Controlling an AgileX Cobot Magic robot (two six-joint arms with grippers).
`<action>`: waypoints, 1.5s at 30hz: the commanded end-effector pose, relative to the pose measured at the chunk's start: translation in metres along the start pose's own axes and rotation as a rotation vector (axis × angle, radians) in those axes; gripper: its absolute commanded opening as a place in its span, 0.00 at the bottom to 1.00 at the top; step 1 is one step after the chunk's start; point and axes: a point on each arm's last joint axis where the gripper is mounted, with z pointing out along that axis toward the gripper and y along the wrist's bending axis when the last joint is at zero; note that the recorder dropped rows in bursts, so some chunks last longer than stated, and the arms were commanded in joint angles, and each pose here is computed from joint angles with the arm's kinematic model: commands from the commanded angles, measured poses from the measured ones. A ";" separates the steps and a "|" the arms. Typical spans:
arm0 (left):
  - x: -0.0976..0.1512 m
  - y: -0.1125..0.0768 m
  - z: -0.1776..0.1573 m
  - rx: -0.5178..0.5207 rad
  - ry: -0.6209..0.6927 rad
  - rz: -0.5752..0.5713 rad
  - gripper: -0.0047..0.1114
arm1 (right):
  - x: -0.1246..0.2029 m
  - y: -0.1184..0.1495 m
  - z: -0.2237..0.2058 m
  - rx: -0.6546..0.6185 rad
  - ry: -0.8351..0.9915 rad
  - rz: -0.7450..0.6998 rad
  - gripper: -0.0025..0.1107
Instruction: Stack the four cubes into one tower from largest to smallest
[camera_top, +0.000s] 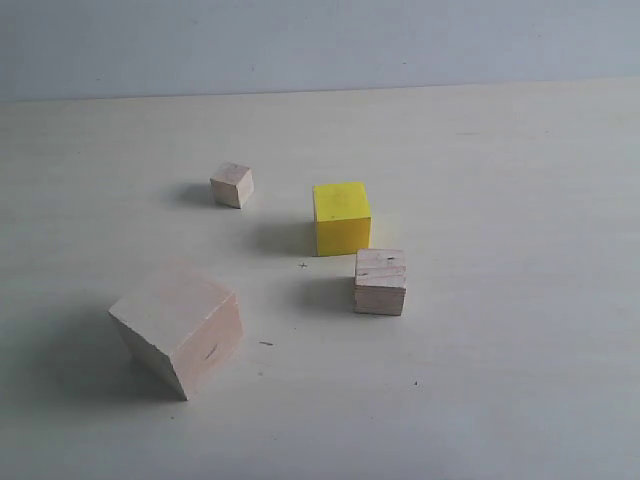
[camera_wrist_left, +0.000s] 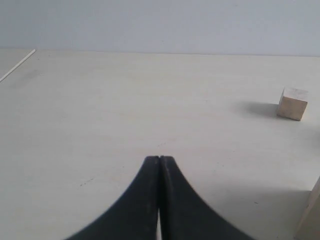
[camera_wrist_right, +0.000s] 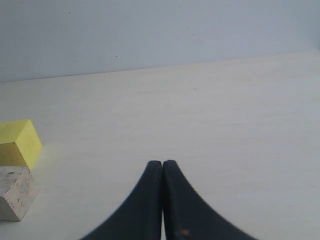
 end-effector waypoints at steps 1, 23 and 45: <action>-0.017 0.000 -0.002 0.005 -0.201 -0.026 0.04 | 0.000 0.000 0.000 0.000 -0.014 -0.003 0.02; -0.045 0.002 -0.013 0.013 -0.533 -0.110 0.04 | 0.000 -0.001 0.000 0.010 -0.014 -0.063 0.02; -0.116 -0.012 -0.008 0.174 -0.151 -0.216 0.04 | -0.053 -0.006 -0.018 0.055 -0.641 0.057 0.02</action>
